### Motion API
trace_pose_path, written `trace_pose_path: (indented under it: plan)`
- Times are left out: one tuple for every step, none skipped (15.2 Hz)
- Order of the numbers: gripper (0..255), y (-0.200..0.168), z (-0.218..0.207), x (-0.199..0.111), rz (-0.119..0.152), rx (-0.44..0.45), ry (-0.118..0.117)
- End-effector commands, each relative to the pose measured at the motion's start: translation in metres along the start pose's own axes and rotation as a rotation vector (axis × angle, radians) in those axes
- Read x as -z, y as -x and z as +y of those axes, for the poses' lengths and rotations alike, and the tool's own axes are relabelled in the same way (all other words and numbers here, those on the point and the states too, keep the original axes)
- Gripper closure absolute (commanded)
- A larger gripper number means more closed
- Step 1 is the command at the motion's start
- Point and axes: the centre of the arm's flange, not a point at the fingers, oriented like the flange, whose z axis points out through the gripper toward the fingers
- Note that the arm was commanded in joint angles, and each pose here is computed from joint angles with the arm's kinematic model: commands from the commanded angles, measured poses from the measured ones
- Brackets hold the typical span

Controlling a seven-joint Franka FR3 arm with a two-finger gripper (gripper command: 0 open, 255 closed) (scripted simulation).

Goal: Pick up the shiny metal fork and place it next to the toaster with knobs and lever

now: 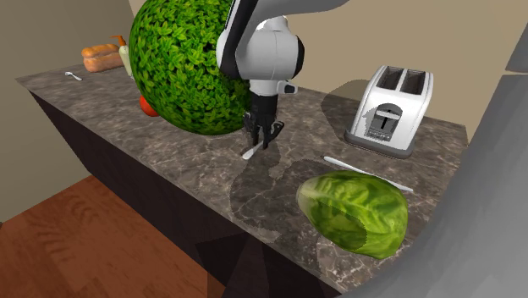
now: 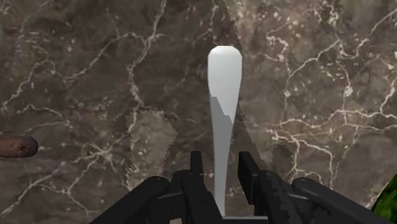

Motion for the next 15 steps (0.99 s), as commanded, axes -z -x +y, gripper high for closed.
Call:
trace_pose_path:
  plan:
    - [255, 0.002, 0.001, 0.010, 0.000, 0.000, 0.000]
    - [255, 0.003, 0.001, 0.016, 0.000, 0.000, 0.000]
    - [255, 0.003, 0.001, 0.021, 0.000, 0.000, 0.000]
    - [255, 0.004, 0.000, 0.026, 0.000, 0.000, 0.000]
    - [255, 0.005, 0.000, 0.031, 0.000, 0.000, 0.000]
    - [255, 0.006, 0.000, 0.037, 0.000, 0.000, 0.000]
    - [255, 0.006, 0.000, 0.042, 0.000, 0.000, 0.000]
    - [255, 0.007, 0.000, 0.047, 0.000, 0.000, 0.000]
    - [255, 0.008, 0.000, 0.052, 0.000, 0.000, 0.000]
    - [255, 0.009, 0.000, 0.057, 0.000, 0.000, 0.000]
    - [255, 0.010, 0.000, 0.063, 0.000, 0.000, 0.000]
    - [255, 0.010, 0.000, 0.068, 0.000, 0.000, 0.000]
    - [255, 0.011, 0.000, 0.073, 0.000, 0.000, 0.000]
    - [255, 0.012, 0.000, 0.078, 0.000, 0.000, 0.000]
    - [255, 0.013, 0.000, 0.084, 0.000, 0.000, 0.000]
